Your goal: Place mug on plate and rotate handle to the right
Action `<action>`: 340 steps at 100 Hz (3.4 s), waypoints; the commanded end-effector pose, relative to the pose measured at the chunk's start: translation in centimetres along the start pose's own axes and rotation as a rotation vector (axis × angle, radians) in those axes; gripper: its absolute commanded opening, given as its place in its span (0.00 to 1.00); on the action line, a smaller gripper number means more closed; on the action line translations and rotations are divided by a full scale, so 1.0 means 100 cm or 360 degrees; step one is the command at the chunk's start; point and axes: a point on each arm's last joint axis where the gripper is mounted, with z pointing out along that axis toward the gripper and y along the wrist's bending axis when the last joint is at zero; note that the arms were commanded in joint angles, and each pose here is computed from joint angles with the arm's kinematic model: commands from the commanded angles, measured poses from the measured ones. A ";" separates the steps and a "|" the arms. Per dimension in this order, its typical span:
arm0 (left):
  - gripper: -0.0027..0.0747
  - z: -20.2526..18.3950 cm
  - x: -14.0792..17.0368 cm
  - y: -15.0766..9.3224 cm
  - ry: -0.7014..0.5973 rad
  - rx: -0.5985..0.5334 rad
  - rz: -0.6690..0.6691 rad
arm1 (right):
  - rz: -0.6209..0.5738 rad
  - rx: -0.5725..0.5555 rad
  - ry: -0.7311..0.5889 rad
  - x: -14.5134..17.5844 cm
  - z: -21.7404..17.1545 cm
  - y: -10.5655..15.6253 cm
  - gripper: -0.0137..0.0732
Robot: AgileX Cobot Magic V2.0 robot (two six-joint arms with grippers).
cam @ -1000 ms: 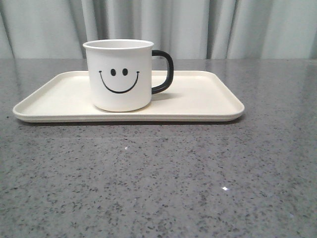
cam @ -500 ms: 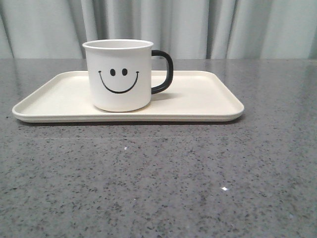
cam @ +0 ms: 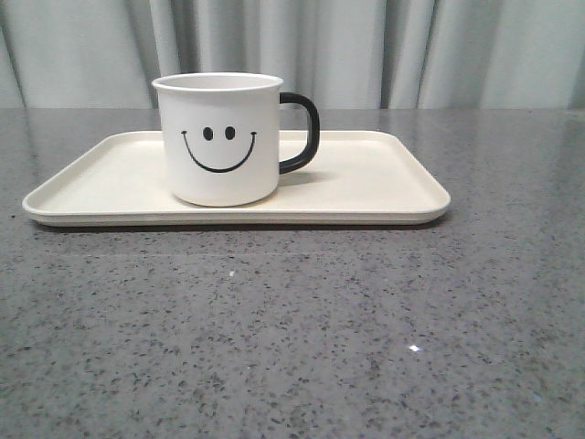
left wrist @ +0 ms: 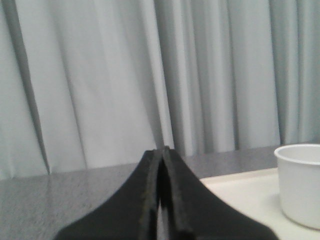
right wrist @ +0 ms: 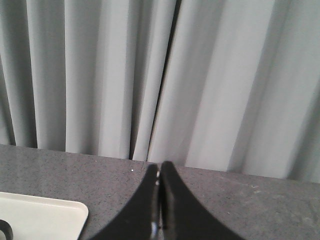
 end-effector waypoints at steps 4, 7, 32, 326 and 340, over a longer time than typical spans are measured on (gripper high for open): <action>0.01 -0.002 -0.003 0.002 -0.0030 -0.0053 -0.0035 | 0.0013 0.0073 -0.0121 -0.012 -0.001 -0.004 0.03; 0.01 -0.002 -0.003 0.002 -0.0025 -0.0066 -0.0032 | 0.0013 0.0073 -0.0121 -0.012 -0.001 -0.004 0.03; 0.01 -0.003 0.006 0.003 0.0039 -0.0089 -0.0042 | 0.0013 0.0073 -0.0121 -0.012 -0.001 -0.004 0.03; 0.01 -0.003 0.002 0.002 -0.0039 -0.0064 -0.0018 | 0.0235 0.0172 -0.0209 0.218 -0.018 -0.014 0.03; 0.01 -0.003 0.002 0.002 -0.0039 -0.0064 -0.0018 | 0.0235 0.0193 -0.0233 0.217 -0.018 -0.015 0.03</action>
